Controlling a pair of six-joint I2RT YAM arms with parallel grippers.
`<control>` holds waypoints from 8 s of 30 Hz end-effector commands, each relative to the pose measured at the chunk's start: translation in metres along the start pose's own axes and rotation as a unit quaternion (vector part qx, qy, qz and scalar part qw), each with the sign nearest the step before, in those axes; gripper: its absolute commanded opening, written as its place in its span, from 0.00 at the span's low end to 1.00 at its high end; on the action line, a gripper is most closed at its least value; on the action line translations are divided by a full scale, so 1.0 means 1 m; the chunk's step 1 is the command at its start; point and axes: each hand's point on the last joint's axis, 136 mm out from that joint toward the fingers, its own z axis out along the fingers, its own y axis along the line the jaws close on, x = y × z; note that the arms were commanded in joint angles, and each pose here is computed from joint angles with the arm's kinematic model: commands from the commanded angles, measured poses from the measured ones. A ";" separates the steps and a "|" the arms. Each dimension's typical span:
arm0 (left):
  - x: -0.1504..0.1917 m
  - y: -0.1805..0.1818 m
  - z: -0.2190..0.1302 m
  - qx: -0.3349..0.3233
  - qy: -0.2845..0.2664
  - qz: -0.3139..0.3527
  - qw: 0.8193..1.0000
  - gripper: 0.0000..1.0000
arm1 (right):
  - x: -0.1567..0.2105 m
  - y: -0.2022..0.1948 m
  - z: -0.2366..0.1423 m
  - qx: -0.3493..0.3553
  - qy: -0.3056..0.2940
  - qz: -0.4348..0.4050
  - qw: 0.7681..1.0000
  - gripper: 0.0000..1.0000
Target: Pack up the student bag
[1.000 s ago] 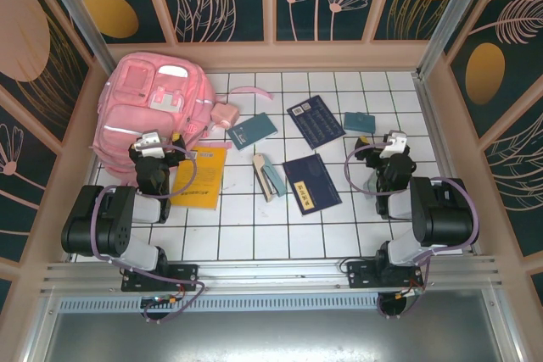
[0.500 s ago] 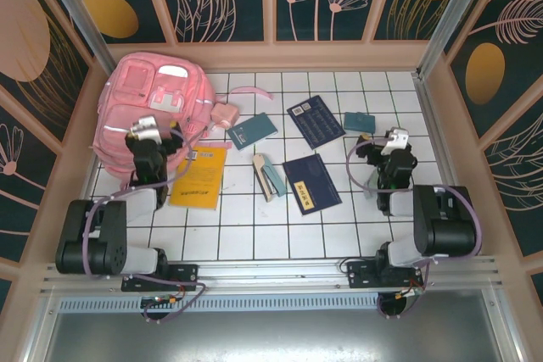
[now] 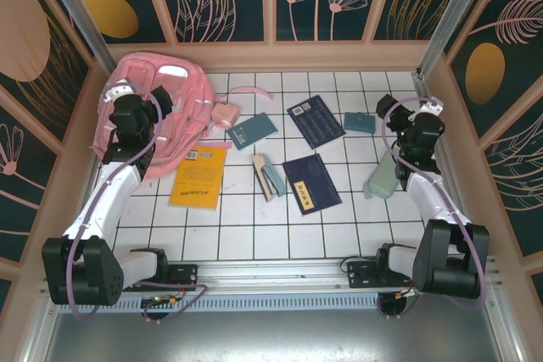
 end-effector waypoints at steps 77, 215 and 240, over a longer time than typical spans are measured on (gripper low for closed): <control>0.253 -0.306 0.061 0.199 0.317 0.213 0.902 0.31 | 0.161 0.134 0.004 -0.091 0.267 -0.065 0.957 0.99; 0.280 -0.175 0.002 0.182 0.363 0.104 0.908 0.25 | 0.324 0.266 0.088 -0.178 0.471 0.098 0.859 0.00; 0.346 -0.144 0.029 0.056 0.412 0.151 0.897 0.35 | 0.332 0.266 0.089 -0.176 0.479 0.105 0.854 0.00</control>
